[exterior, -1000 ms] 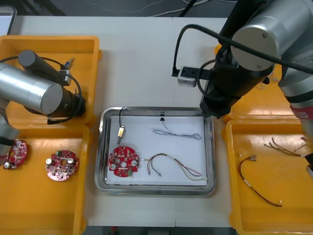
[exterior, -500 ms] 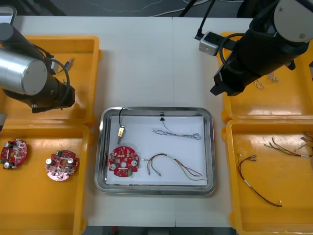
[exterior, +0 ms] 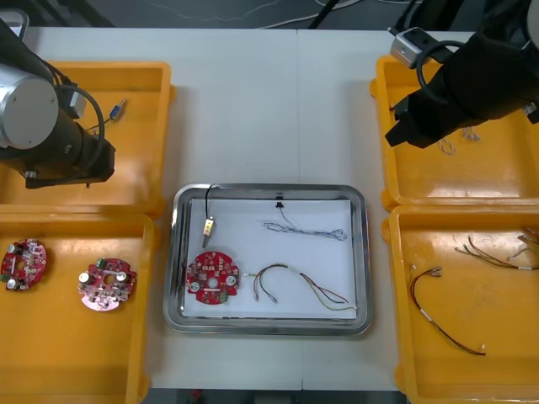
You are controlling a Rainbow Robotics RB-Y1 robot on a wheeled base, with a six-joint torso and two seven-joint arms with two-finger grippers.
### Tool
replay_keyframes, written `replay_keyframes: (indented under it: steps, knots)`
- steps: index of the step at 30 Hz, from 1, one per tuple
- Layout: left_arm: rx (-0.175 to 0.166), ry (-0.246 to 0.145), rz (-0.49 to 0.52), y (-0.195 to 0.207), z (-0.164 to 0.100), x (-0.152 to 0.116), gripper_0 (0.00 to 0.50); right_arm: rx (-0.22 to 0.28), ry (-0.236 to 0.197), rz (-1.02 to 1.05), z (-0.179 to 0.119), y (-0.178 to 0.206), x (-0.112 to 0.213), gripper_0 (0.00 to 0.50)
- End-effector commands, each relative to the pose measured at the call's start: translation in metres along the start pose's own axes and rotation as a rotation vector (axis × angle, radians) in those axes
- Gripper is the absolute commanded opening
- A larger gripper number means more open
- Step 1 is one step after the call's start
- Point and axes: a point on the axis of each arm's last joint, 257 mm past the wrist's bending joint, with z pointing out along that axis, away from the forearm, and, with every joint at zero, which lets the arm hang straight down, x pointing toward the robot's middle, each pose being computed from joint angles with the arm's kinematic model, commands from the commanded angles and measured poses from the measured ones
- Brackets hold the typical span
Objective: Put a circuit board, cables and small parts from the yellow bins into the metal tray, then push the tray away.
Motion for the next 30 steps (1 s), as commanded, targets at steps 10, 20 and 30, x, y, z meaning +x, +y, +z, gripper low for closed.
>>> replay_keyframes:
  steps: [10, 20, 30]
  knots:
    - [0.17, -0.1, 0.043, -0.056, -0.052, -0.011, 0.0, 0.156, -0.051, 0.266, -0.034, -0.056, 0.057, 0.5]
    - [0.182, -0.11, 0.082, -0.083, -0.057, 0.012, 0.0, 0.221, -0.038, 0.388, -0.051, -0.096, 0.11, 0.5]
    - [0.152, -0.128, 0.115, -0.104, -0.054, 0.041, 0.0, 0.247, 0.004, 0.477, -0.053, -0.114, 0.156, 0.5]
